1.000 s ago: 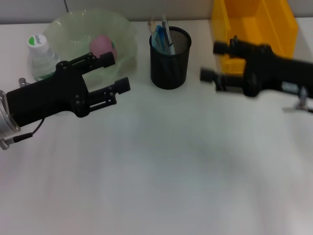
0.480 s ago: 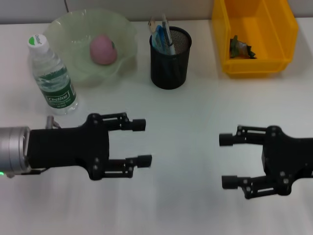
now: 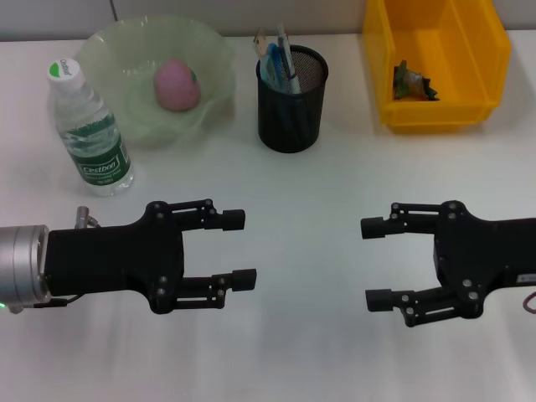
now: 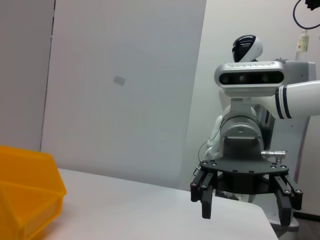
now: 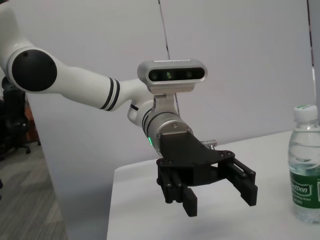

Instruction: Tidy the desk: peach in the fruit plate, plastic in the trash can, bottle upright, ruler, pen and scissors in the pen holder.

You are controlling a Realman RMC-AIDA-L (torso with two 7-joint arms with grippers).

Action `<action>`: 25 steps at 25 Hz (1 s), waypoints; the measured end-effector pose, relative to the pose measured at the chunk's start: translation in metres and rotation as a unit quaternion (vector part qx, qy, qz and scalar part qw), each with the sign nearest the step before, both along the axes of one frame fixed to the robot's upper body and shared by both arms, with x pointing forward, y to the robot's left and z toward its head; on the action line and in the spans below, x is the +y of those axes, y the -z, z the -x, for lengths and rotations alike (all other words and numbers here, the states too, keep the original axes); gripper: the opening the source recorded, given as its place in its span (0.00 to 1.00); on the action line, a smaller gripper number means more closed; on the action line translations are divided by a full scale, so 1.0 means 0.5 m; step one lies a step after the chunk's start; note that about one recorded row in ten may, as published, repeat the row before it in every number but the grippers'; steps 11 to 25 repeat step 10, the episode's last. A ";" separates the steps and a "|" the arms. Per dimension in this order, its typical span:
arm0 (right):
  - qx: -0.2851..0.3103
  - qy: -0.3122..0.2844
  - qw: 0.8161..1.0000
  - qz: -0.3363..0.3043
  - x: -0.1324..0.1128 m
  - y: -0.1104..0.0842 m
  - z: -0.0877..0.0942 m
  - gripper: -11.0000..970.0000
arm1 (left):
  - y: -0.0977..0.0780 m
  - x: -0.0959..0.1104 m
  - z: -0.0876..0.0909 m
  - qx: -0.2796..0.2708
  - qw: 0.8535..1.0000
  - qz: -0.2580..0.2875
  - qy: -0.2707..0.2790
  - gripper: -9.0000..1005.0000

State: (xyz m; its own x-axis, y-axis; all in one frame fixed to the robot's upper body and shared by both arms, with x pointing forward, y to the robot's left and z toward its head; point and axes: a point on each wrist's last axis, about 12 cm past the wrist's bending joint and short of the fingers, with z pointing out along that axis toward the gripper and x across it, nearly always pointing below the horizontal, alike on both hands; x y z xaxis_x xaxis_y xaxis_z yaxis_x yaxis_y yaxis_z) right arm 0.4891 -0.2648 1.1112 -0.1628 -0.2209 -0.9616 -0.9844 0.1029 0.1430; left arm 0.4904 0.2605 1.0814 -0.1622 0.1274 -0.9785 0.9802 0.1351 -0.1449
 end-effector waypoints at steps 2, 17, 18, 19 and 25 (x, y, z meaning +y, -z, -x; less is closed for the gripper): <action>-0.002 0.002 1.000 0.003 0.003 0.000 -0.005 0.85 | 0.000 0.000 0.000 0.000 1.000 -0.001 -0.001 0.72; 0.000 0.006 1.000 0.003 0.010 0.002 -0.016 0.85 | 0.001 -0.001 -0.003 -0.003 1.000 -0.003 -0.003 0.72; 0.000 0.006 1.000 0.003 0.010 0.002 -0.016 0.85 | 0.001 -0.001 -0.003 -0.003 1.000 -0.003 -0.003 0.72; 0.000 0.006 1.000 0.003 0.010 0.002 -0.016 0.85 | 0.001 -0.001 -0.003 -0.003 1.000 -0.003 -0.003 0.72; 0.000 0.006 1.000 0.003 0.010 0.002 -0.016 0.85 | 0.001 -0.001 -0.003 -0.003 1.000 -0.003 -0.003 0.72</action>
